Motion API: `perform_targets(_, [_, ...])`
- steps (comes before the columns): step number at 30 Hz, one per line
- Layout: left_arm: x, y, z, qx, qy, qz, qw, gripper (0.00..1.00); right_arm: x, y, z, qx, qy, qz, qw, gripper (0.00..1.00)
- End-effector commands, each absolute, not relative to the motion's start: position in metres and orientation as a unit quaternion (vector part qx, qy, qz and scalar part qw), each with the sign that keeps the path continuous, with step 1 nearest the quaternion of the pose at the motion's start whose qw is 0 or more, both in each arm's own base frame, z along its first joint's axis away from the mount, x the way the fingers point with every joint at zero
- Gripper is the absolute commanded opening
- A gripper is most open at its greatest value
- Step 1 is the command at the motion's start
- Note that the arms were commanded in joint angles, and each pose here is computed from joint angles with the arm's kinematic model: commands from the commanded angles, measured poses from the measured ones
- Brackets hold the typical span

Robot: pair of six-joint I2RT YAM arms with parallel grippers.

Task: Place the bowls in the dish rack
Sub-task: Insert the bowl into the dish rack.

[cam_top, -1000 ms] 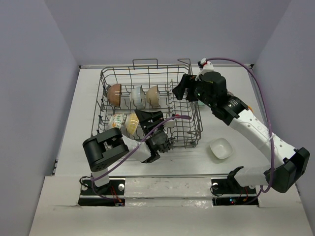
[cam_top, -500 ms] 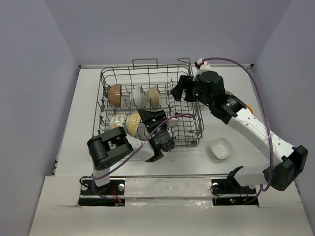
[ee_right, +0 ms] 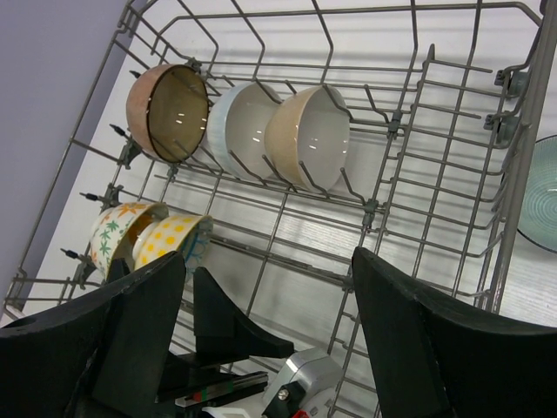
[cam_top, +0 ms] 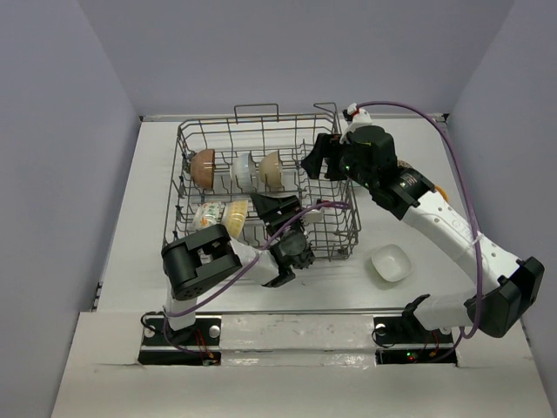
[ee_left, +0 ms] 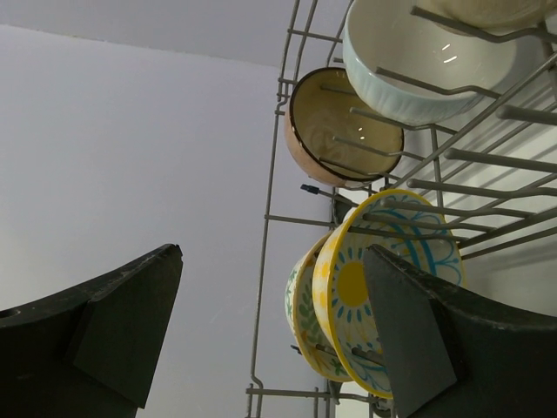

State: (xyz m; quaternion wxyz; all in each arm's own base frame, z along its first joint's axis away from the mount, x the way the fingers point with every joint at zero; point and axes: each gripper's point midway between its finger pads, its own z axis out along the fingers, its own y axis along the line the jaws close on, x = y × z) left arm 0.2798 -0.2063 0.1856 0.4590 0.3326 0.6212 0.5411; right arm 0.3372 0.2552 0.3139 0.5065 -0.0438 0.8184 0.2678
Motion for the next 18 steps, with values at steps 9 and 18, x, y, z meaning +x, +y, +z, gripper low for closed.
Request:
perform_targets(9, [0.251,-0.205,0.171,0.124,0.743,0.391,0.529,0.99,0.325,0.251,0.36,-0.055,0.793,0.279,0.539,0.82])
perform_targets(18, [0.258,-0.216,0.213,0.121,0.741,0.37,0.547,0.99,0.322,0.247,0.369,-0.059,0.791,0.275,0.543,0.83])
